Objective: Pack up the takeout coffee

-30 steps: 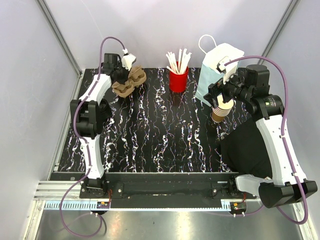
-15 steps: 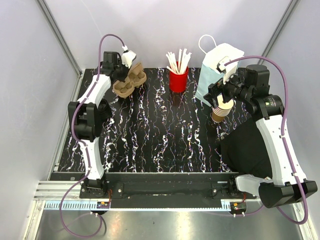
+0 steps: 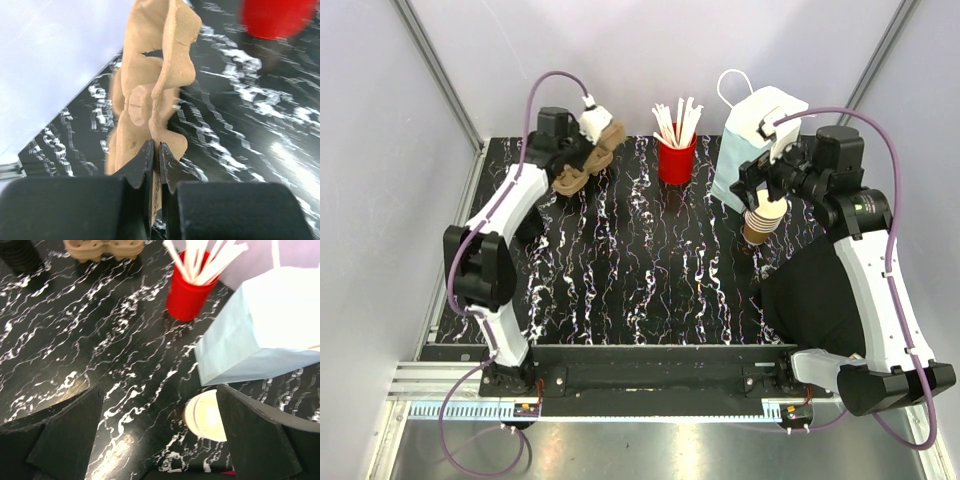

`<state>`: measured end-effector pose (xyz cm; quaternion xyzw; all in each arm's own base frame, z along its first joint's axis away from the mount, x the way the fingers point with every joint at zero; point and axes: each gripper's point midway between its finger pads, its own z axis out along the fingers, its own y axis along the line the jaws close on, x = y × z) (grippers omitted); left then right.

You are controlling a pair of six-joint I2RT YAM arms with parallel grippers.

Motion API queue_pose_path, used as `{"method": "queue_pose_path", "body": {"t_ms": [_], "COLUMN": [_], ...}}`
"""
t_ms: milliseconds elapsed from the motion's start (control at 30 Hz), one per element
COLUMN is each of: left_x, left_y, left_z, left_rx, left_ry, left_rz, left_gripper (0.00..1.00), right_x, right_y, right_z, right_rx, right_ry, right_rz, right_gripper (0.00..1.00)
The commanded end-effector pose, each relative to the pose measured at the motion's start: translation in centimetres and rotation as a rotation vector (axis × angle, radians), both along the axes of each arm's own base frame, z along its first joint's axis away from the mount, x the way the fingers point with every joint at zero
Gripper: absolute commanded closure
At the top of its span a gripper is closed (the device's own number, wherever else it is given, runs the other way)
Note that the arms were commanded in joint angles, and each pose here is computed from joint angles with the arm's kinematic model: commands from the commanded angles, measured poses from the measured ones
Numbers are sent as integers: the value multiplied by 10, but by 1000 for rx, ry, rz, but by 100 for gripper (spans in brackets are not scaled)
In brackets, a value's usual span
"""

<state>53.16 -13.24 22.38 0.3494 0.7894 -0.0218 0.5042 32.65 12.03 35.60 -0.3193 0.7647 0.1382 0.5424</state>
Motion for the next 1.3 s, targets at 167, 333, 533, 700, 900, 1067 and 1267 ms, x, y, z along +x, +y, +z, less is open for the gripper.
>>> {"method": "queue_pose_path", "body": {"t_ms": [167,333,533,700,900,1067,1267], "left_x": [-97,-141,-166,-183,-200,-210,-225], "left_y": [-82,-121,-148,-166,-193,-213,-228], "left_z": [21,-12,-42,-72,-99,-108,-120], "left_rx": [47,69,50,107,124,129,150], "left_ry": [-64,37,139,185,236,247,258], "left_rz": [-127,-132,-60,-16,-35,-51,-73], "left_gripper": [100,99,100,100,98,98,88], "right_x": [1,-15,-35,-50,-66,-76,-86], "right_y": [-14,-17,-21,-21,-22,-21,-22], "right_z": [60,59,53,38,13,-3,-7], "right_rx": [36,27,19,24,19,20,20], "right_ry": [-155,-143,-132,-92,-37,-6,4], "right_rz": [-108,-103,-105,-95,-87,-74,-71], "right_gripper": [0,0,0,0,0,0,0]}}
